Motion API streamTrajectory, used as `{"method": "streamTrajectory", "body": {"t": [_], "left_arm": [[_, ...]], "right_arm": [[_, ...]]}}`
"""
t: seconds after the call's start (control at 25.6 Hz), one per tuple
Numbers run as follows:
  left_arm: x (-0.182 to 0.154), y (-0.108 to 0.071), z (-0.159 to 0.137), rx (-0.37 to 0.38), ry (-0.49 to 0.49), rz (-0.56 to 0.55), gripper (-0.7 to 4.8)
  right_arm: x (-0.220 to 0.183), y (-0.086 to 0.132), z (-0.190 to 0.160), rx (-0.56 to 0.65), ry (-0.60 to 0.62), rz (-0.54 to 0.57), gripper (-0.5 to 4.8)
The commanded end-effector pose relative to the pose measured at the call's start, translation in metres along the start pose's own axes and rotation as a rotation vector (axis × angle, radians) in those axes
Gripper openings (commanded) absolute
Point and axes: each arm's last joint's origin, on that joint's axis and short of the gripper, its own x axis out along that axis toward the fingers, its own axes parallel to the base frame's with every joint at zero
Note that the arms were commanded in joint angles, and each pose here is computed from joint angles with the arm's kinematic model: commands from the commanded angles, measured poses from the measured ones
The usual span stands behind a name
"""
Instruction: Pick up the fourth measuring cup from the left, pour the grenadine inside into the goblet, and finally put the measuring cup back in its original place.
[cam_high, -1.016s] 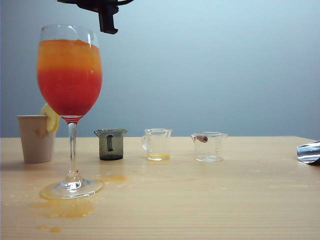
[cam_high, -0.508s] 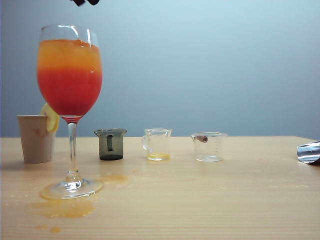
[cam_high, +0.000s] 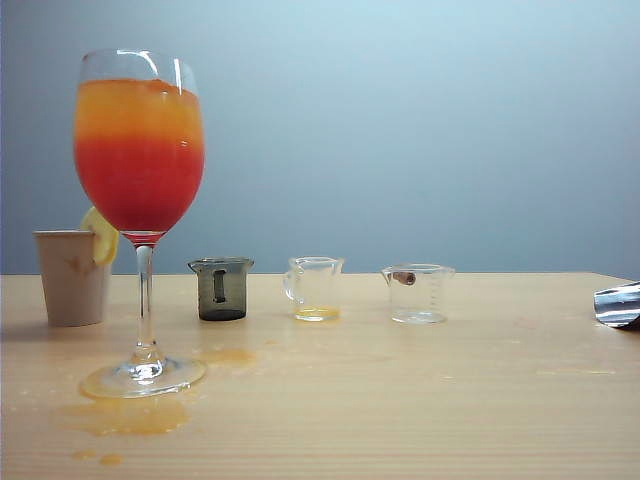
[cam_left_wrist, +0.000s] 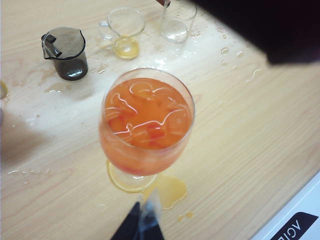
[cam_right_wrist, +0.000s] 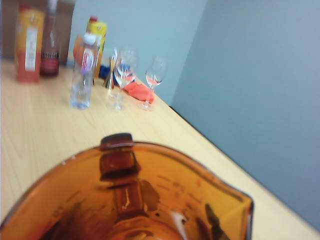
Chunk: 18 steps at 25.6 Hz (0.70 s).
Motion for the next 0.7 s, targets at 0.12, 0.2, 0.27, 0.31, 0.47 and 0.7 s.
{"method": "streamTrajectory", "body": {"t": [0.12,0.2,0.27,0.31,0.47,0.7], "left_arm": [[-0.001,0.0,0.001,0.003,-0.008,-0.002,-0.02],[-0.001,0.0,0.001,0.003,-0.008,-0.002,-0.02],[-0.001,0.0,0.001,0.003,-0.008,-0.002,-0.02],[-0.001,0.0,0.001,0.003,-0.009,-0.002,-0.02],[-0.001,0.0,0.001,0.003,-0.008,-0.002,-0.02],[-0.001,0.0,0.001,0.003,-0.008,-0.002,-0.02]], "right_arm": [[-0.003,-0.01,0.002,0.157,-0.028,0.048,1.22],[-0.006,-0.013,0.003,0.16,-0.007,0.042,1.22],[-0.01,-0.018,0.001,0.186,0.03,0.026,1.39],[-0.013,-0.021,0.001,0.197,0.039,0.018,1.52],[-0.022,-0.033,0.0,0.215,0.068,-0.027,1.64],[-0.057,-0.045,-0.02,0.264,0.074,-0.164,1.91]]}}
